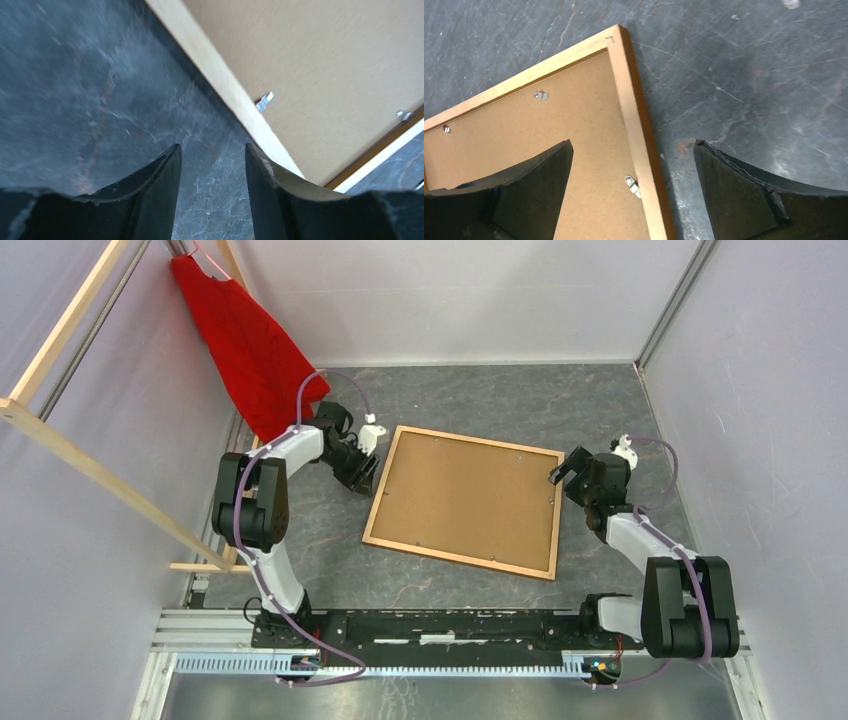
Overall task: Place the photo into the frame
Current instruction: Adjust the photo frame at the center of the board.
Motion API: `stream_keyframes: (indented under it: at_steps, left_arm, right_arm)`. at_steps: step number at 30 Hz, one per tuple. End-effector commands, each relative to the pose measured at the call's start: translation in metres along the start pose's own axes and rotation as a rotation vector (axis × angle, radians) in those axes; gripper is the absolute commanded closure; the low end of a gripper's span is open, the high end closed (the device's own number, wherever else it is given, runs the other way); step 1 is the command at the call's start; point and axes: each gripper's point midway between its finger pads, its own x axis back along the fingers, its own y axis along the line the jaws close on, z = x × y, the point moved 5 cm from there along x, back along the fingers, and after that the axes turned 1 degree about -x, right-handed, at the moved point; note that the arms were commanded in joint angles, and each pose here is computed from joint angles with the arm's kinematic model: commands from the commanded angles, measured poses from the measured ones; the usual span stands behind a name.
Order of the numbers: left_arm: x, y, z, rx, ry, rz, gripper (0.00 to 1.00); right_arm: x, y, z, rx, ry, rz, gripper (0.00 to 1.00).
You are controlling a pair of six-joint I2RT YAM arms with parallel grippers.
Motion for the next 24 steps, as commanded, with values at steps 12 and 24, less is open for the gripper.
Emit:
stream_keyframes:
  at_steps: [12,24]
  left_arm:
    - [-0.037,-0.095,0.031,-0.332,0.192,0.041,0.46]
    - [-0.059,-0.196,0.031,-0.563,0.289,0.313,0.36]
  right_arm:
    - [-0.089,0.127,0.006,0.031,0.235,-0.356,0.02]
    - [-0.174,0.285,0.011,0.23,0.338,-0.559,0.02]
